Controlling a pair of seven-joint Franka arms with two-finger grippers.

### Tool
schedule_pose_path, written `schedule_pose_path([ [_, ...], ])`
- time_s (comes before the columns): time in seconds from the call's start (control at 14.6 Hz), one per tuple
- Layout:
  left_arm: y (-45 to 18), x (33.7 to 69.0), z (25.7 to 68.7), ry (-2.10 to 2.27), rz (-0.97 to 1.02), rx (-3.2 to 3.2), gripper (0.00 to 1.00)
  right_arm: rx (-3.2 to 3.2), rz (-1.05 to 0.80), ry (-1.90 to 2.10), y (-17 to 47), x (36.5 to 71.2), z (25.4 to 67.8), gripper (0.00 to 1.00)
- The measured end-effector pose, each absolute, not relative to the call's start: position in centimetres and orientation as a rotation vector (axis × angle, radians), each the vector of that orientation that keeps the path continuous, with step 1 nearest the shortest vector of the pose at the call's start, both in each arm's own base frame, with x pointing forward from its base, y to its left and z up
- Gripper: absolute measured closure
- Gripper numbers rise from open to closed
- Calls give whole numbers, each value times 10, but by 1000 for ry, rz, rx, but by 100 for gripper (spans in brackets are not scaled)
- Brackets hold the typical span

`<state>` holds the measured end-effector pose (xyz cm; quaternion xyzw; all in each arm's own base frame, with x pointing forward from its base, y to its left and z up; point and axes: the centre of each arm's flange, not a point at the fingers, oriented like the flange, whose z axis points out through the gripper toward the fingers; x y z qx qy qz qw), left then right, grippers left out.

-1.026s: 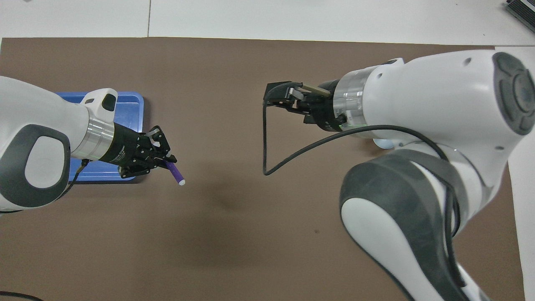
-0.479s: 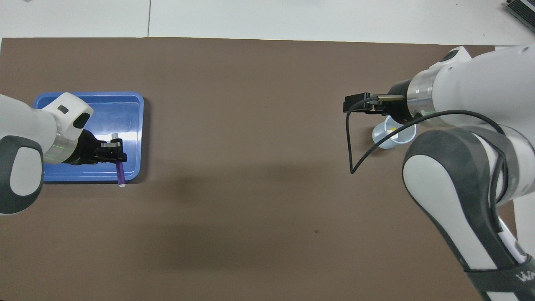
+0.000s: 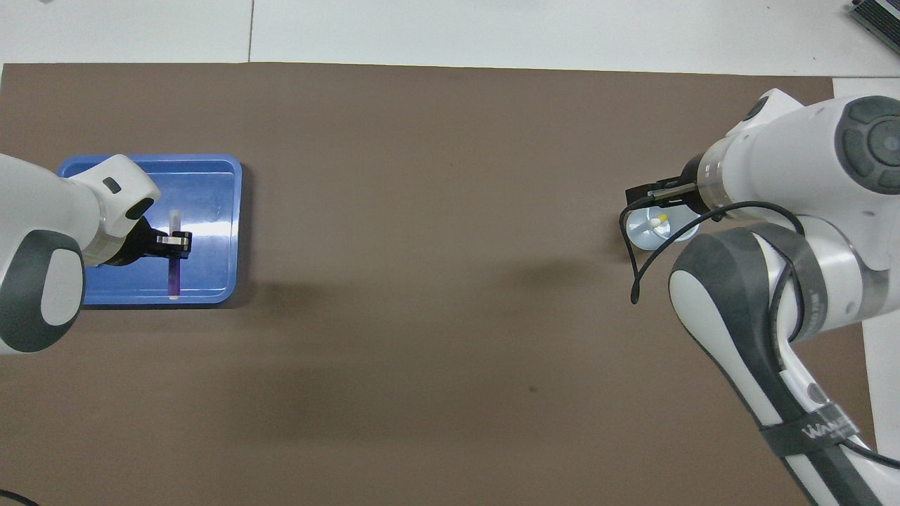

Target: Right arm passes pens to left for tray arrangement

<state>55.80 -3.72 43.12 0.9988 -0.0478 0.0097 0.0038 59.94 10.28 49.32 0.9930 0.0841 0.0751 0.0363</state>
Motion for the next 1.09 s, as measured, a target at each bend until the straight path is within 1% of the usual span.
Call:
schedule_pose_path([
  [0.14,-18,565,415,-204,18,3132,83,3017,177,291,104,598,478,21],
  [0.21,-5,570,404,-218,6,3130,83,3007,159,304,106,599,471,21],
  [0.34,16,582,383,-266,-17,3161,83,2957,137,338,112,601,457,34],
  [0.41,22,589,375,-292,-24,3178,83,2909,133,367,118,601,450,35],
  [0.48,27,595,367,-307,-36,3186,83,2872,126,387,124,601,444,41],
  [0.68,46,611,343,-325,-47,3194,83,2832,96,418,132,602,428,42],
  [0.96,51,619,331,-327,-12,3185,83,2762,80,479,132,607,408,42],
  [1.09,56,619,324,-315,-16,3180,83,2740,77,503,133,609,400,44],
])
